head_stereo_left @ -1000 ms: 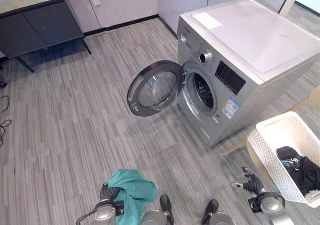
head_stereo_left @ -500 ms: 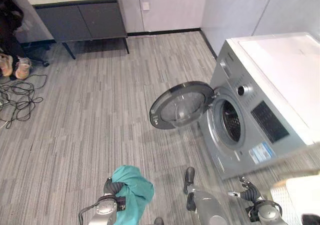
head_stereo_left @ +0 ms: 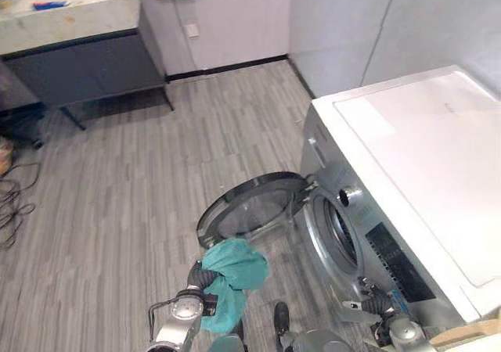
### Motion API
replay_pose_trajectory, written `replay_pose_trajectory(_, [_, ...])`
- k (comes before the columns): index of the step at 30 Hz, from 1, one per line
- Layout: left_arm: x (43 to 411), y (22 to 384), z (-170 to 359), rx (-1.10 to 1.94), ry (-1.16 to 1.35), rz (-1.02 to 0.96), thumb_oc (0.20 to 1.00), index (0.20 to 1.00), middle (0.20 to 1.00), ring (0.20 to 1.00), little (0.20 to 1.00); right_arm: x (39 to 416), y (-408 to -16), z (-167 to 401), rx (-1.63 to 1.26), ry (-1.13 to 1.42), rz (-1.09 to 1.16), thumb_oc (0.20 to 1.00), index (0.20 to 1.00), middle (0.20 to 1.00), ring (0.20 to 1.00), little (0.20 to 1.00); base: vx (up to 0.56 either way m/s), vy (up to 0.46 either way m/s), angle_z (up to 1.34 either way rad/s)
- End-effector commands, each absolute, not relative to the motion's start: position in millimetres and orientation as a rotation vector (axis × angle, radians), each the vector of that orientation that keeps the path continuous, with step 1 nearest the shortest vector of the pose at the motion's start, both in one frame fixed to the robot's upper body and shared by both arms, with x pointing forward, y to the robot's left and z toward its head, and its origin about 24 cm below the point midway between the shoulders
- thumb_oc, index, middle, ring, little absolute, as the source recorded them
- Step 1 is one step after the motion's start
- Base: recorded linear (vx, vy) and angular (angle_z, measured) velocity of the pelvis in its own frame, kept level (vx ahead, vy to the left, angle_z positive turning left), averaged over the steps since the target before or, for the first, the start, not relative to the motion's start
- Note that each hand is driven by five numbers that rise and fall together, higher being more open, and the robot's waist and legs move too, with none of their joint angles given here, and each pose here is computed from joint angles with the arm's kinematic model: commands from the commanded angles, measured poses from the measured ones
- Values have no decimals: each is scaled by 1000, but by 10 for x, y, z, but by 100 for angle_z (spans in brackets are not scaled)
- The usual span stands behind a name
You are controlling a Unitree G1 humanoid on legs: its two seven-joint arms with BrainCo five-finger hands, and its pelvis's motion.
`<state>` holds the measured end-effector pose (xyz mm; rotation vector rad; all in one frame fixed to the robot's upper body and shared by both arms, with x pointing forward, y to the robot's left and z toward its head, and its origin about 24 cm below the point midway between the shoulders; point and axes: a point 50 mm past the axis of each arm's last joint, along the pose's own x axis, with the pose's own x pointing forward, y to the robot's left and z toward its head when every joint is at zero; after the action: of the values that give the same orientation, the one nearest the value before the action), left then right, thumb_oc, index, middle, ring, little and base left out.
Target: Grab the laundry basket,head to the washer,open it,put in the laundry and shut it.
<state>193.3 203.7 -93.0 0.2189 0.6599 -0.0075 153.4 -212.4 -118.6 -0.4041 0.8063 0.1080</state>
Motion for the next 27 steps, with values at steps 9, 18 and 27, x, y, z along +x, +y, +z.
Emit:
replay_pose_trajectory(9, [2194,2079,-648,382,492,-70,200,200,200,200,200,1618,-2509,-1088,-408,789,-72,1000,1000,1000,1000,1000,181,273,-103])
replay_pose_trajectory(18, [2229,2216,-548,375,457,3,200,200,200,200,200,1678,-2394,-1143,-437,808,-38,1000,1000,1000,1000,1000,21,145,-108])
replay_pose_trajectory(27, [2211,2198,-562,336,463,29,200,200,200,200,200,1601,-2455,-1159,-430,831,-66,1000,1000,1000,1000,1000,6,-46,-48])
